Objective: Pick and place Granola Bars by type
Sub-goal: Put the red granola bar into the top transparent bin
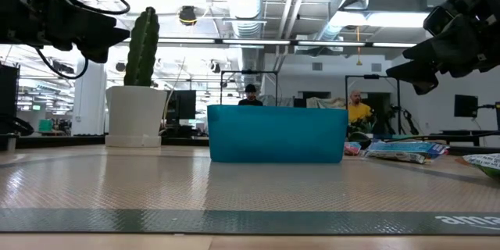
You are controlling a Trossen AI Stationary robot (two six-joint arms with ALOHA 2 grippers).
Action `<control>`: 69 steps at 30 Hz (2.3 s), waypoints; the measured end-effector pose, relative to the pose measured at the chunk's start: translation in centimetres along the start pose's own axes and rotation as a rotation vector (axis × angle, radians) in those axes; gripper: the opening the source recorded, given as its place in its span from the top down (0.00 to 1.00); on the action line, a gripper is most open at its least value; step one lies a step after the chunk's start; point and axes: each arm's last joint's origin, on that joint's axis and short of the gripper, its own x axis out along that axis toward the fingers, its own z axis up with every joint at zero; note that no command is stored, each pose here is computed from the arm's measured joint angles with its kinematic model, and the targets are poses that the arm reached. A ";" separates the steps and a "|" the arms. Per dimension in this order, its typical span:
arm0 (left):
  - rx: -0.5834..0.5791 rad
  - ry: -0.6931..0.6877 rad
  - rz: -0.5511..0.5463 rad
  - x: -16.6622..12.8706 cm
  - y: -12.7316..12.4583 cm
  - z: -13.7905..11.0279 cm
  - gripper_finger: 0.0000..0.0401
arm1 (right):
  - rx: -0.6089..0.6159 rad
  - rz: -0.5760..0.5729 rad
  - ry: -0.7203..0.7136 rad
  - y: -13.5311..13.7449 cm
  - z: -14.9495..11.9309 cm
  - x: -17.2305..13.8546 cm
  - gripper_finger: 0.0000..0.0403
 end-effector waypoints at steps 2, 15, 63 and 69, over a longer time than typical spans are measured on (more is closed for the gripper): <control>-0.002 0.000 0.000 0.0 0.0 0.0 0.54 | 0.000 0.000 0.000 0.0 0.0 0.0 0.42; -0.016 0.001 0.001 0.0 0.0 0.0 0.54 | 0.479 0.010 -0.028 0.0 0.3 0.0 0.42; 0.000 0.002 0.001 0.0 0.0 -0.1 0.54 | 0.364 -1.115 1.117 -9.3 6.2 7.9 0.42; -0.007 0.002 0.001 0.0 0.0 -0.1 0.54 | 0.401 -1.100 1.127 -9.8 4.5 8.0 0.42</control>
